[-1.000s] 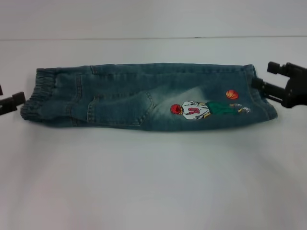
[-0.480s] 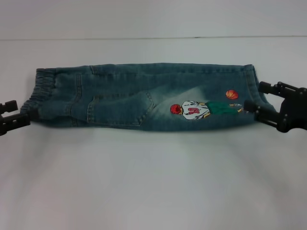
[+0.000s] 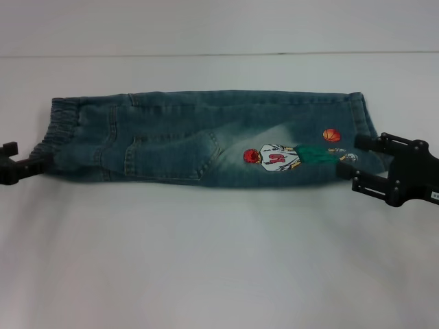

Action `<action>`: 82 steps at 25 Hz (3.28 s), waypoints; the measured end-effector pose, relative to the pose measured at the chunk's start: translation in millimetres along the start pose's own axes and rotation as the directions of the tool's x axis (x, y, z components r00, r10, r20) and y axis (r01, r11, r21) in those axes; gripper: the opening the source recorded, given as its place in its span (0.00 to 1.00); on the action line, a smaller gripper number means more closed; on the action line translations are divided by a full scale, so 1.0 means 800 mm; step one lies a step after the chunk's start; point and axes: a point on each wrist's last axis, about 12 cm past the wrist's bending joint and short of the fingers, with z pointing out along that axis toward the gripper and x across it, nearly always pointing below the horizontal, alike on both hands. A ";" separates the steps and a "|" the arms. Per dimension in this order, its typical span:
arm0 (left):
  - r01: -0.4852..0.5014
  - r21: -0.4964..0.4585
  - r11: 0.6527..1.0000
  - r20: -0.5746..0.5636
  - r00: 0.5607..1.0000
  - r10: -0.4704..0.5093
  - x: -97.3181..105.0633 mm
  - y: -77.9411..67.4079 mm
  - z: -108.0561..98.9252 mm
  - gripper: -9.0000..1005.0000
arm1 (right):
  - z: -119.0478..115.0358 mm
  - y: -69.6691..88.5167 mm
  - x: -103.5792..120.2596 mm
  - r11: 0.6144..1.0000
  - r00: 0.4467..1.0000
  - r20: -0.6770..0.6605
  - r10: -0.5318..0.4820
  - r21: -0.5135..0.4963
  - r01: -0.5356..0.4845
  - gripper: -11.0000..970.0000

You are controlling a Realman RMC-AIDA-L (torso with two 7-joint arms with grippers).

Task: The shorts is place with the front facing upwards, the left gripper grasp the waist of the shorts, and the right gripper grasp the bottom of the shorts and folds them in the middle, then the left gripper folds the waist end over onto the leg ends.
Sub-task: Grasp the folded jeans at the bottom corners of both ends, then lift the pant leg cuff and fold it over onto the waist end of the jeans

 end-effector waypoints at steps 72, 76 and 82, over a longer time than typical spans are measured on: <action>-0.245 0.040 0.969 -0.185 0.951 0.248 -0.011 -0.004 0.049 0.06 | 0.016 0.001 0.000 0.999 0.999 0.024 0.046 -0.009 -0.046 0.72; -0.249 0.052 0.967 -0.194 0.948 0.254 -0.026 -0.012 0.053 0.06 | 0.020 0.001 0.002 0.999 0.998 0.029 0.053 -0.003 -0.053 0.72; -0.266 0.094 0.959 -0.216 0.935 0.281 -0.063 -0.030 0.054 0.06 | 0.028 0.002 0.007 0.998 0.998 0.039 0.055 0.012 -0.056 0.71</action>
